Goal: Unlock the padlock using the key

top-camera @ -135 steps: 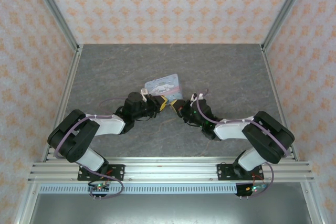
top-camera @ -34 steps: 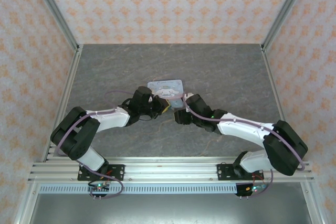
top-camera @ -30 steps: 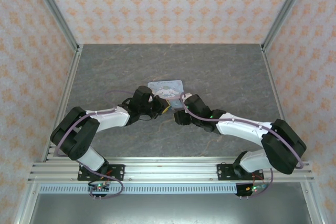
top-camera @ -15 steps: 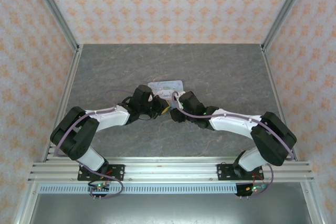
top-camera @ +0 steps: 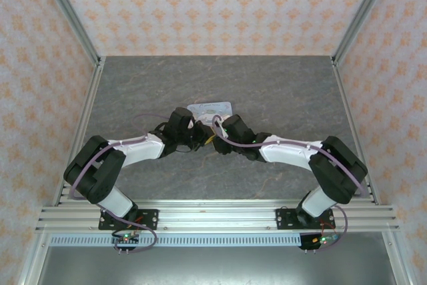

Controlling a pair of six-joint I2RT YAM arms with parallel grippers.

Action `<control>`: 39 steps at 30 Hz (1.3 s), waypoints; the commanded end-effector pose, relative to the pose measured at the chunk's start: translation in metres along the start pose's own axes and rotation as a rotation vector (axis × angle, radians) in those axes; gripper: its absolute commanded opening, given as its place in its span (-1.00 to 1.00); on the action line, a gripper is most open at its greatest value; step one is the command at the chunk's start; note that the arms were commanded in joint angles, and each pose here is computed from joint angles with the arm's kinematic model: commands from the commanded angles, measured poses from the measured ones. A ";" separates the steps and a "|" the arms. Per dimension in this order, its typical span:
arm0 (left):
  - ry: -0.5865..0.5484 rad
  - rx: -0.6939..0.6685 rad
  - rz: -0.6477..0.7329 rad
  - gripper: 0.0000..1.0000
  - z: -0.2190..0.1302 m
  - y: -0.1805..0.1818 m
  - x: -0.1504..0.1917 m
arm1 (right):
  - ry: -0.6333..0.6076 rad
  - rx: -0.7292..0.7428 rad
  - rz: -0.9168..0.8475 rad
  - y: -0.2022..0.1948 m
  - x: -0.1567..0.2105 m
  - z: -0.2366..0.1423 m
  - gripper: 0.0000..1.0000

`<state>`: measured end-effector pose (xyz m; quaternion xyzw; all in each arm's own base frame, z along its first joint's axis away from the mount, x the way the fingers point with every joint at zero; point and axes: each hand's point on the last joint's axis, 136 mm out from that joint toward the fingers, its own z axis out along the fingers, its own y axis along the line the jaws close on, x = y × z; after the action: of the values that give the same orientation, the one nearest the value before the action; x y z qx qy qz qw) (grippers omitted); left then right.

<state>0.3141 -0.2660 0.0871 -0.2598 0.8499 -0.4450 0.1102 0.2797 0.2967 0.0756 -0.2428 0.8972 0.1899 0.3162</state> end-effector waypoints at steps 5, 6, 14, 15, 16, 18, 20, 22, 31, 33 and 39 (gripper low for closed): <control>0.022 0.055 0.022 -1.00 -0.007 -0.018 0.005 | -0.064 0.031 0.000 -0.002 -0.024 0.000 -0.57; 0.022 0.055 0.022 -1.00 -0.007 -0.018 0.005 | -0.065 0.029 0.002 -0.001 -0.025 0.000 -0.60; 0.020 0.057 0.021 -1.00 -0.008 -0.016 0.005 | -0.073 0.017 0.012 0.001 -0.031 -0.002 -0.82; 0.020 0.057 0.021 -1.00 -0.008 -0.016 0.005 | -0.073 0.016 0.014 0.001 -0.031 -0.002 -0.86; 0.020 0.057 0.021 -1.00 -0.008 -0.016 0.005 | -0.074 0.015 0.015 0.001 -0.031 -0.002 -0.88; 0.020 0.055 0.020 -1.00 -0.008 -0.015 0.005 | -0.078 0.010 0.017 0.002 -0.033 -0.004 -0.93; 0.020 0.057 0.021 -1.00 -0.008 -0.015 0.005 | -0.081 0.008 0.020 0.002 -0.033 -0.005 -1.00; 0.020 0.055 0.020 -1.00 -0.008 -0.014 0.006 | -0.087 0.009 0.022 0.002 -0.035 -0.006 -0.99; 0.013 0.034 0.019 -1.00 -0.006 -0.005 0.004 | -0.113 0.028 0.078 -0.016 -0.026 -0.031 0.02; 0.011 0.025 0.024 -1.00 -0.005 -0.002 0.004 | -0.139 0.019 0.134 -0.021 -0.023 -0.040 0.15; 0.001 -0.045 0.086 -1.00 -0.005 0.012 0.002 | -0.191 -0.077 0.353 -0.019 -0.018 -0.054 0.25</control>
<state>0.3108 -0.2605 0.0791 -0.2478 0.8593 -0.4324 0.1148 0.2807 0.2556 0.1194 -0.1267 0.8889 0.2491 0.3630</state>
